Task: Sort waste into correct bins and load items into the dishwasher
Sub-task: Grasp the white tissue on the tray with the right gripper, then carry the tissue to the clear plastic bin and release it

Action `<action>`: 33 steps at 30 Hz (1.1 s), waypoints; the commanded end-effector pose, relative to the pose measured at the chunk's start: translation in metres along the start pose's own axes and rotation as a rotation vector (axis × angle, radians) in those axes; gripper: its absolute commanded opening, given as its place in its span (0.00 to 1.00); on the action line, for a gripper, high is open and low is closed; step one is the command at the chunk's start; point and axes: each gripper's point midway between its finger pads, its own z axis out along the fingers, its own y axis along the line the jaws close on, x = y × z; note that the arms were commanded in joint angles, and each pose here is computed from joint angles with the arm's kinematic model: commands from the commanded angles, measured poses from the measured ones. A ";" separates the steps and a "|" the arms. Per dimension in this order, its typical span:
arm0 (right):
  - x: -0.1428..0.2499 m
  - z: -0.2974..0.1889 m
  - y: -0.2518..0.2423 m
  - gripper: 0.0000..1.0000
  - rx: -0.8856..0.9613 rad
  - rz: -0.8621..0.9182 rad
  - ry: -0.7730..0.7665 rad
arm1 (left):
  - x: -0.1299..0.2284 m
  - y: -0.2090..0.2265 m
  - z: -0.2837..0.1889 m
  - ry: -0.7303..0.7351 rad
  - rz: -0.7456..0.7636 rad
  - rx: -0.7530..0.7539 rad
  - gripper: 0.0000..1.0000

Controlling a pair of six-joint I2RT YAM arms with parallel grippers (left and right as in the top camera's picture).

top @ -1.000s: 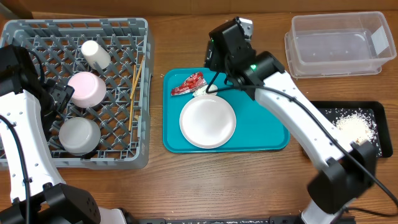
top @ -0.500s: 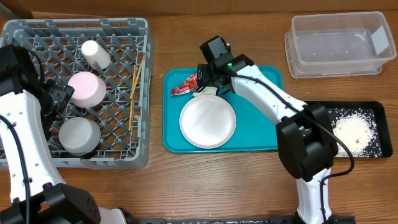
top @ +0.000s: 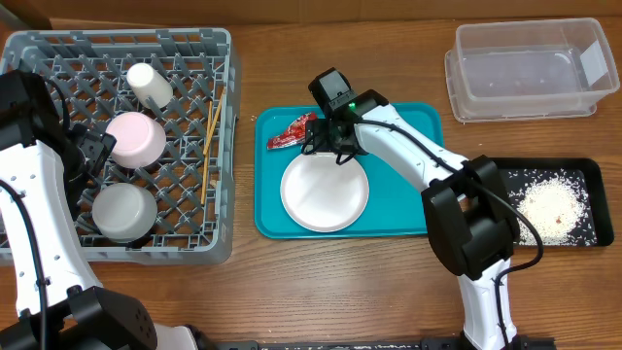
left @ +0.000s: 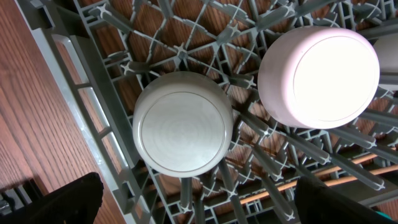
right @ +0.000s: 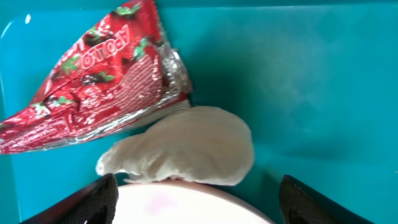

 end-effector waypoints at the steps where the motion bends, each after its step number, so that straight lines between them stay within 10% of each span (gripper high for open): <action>1: 0.002 0.012 0.003 0.84 -0.004 -0.015 0.012 | -0.002 0.000 -0.002 -0.006 -0.028 0.006 1.00; 10: -0.004 0.017 0.004 0.76 -0.004 -0.019 -0.014 | -0.002 0.000 -0.002 -0.006 -0.028 0.006 1.00; 21: -0.022 -0.010 -0.024 0.05 0.119 0.006 -0.067 | -0.002 0.000 -0.002 -0.006 -0.028 0.006 1.00; 33: -0.108 -0.177 -0.102 0.04 0.226 0.190 -0.368 | -0.002 0.000 -0.002 -0.006 -0.028 0.006 1.00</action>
